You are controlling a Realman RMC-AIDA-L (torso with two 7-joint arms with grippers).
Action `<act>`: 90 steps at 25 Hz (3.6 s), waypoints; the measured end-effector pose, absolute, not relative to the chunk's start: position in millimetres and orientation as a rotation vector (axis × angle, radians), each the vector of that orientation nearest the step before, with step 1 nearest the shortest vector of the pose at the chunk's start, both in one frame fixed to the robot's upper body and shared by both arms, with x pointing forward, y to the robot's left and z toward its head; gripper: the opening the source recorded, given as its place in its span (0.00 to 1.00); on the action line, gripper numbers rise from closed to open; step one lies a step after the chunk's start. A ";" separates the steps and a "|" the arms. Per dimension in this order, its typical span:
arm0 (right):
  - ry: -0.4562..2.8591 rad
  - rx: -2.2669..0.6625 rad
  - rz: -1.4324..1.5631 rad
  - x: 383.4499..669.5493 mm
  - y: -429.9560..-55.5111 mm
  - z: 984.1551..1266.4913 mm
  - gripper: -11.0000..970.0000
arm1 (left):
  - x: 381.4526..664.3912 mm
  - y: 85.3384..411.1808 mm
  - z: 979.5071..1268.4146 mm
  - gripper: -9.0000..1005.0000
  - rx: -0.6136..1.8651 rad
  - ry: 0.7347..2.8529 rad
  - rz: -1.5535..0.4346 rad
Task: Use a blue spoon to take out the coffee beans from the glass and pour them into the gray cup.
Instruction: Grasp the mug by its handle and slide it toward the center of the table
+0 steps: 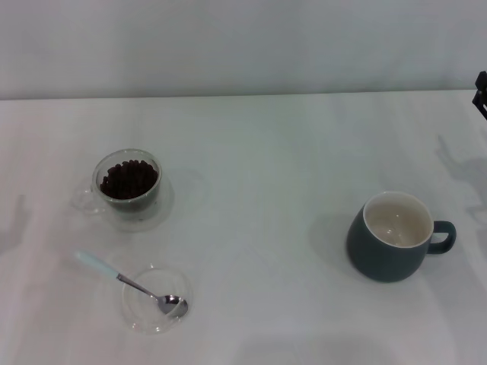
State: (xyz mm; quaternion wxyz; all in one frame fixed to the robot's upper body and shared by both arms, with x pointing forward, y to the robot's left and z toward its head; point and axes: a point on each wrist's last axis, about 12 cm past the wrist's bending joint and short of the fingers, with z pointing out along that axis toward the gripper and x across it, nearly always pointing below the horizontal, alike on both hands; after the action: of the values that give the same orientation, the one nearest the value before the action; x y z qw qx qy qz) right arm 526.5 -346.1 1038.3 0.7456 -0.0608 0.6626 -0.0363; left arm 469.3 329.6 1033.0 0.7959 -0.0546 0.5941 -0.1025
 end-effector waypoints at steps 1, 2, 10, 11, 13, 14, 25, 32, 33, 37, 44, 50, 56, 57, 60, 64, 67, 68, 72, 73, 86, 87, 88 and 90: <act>1.450 -0.136 -0.079 526.5 -346.0 1038.4 0.90 | 464.4 331.1 1032.6 0.82 -0.118 1.270 -0.217; 1.449 -0.139 -0.080 526.6 -345.8 1038.6 0.90 | 458.0 332.7 1032.0 0.82 -0.117 1.262 -0.214; 1.438 -0.211 -0.089 518.8 -345.4 1037.0 0.91 | 424.9 341.3 1023.5 0.82 -0.130 1.278 -0.185; 1.436 -0.214 -0.096 514.7 -347.4 1036.0 0.90 | 423.7 341.7 1023.0 0.82 -0.133 1.280 -0.183; 1.425 -0.216 -0.106 505.5 -351.5 1034.8 0.90 | 422.2 342.7 1022.4 0.82 -0.138 1.283 -0.177; 1.420 -0.220 -0.108 500.2 -353.3 1033.8 0.90 | 422.0 343.3 1022.3 0.82 -0.140 1.284 -0.174; 1.396 -0.213 0.013 421.8 -362.0 1020.5 0.90 | 440.8 355.4 1032.4 0.82 -0.123 1.249 -0.102; 1.426 -0.173 0.132 365.6 -362.4 1011.8 0.90 | 453.9 362.1 1039.3 0.82 -0.169 1.216 -0.075; 1.447 -0.168 0.150 359.0 -362.1 1009.1 0.90 | 454.7 363.1 1040.4 0.82 -0.169 1.210 -0.072; 1.525 -0.161 0.194 345.0 -358.1 999.2 0.90 | 456.5 364.7 1043.2 0.82 -0.163 1.196 -0.066; 1.650 -0.230 0.247 358.2 -344.7 982.9 0.90 | 455.8 365.7 1043.6 0.82 -0.161 1.194 -0.058; 1.711 -0.269 0.253 381.0 -333.8 975.4 0.90 | 457.4 365.4 1044.7 0.82 -0.158 1.188 -0.061; 1.732 -0.273 0.239 392.2 -333.8 974.2 0.89 | 458.9 365.7 1046.3 0.82 -0.152 1.181 -0.060; 1.734 -0.272 0.236 392.9 -334.4 974.0 0.88 | 458.8 365.5 1046.3 0.82 -0.153 1.181 -0.061; 1.741 -0.270 0.228 396.7 -335.3 973.8 0.88 | 458.6 365.0 1045.9 0.82 -0.154 1.182 -0.062; 1.748 -0.276 0.222 404.0 -335.4 973.9 0.87 | 458.5 365.0 1045.8 0.82 -0.156 1.182 -0.063; 1.756 -0.281 0.217 409.2 -335.4 973.8 0.86 | 458.6 365.1 1045.9 0.82 -0.155 1.182 -0.063; 1.757 -0.282 0.216 410.2 -335.2 973.8 0.86 | 458.6 365.1 1045.9 0.82 -0.155 1.182 -0.063; 1.759 -0.285 0.215 412.0 -334.9 973.7 0.84 | 458.4 365.1 1045.7 0.82 -0.154 1.183 -0.060; 1.759 -0.286 0.214 412.0 -334.9 973.7 0.84 | 458.4 365.1 1045.7 0.82 -0.154 1.183 -0.060; 1.763 -0.281 0.211 413.2 -334.0 973.0 0.58 | 458.6 365.8 1046.0 0.82 -0.152 1.183 -0.057; 1.764 -0.279 0.210 413.3 -334.1 972.9 0.57 | 458.7 365.9 1045.8 0.82 -0.152 1.185 -0.057; 1.765 -0.277 0.209 413.5 -334.0 972.9 0.55 | 458.9 366.0 1045.7 0.82 -0.153 1.187 -0.056; 1.768 -0.275 0.210 413.8 -333.8 972.5 0.53 | 459.1 366.1 1045.3 0.82 -0.154 1.191 -0.055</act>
State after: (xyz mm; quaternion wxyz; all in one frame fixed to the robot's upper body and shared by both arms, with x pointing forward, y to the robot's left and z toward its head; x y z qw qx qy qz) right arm 413.8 -333.8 972.5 0.6210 -0.1195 0.7693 0.0912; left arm 459.1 366.1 1045.3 0.8249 -0.0723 0.5601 -0.0258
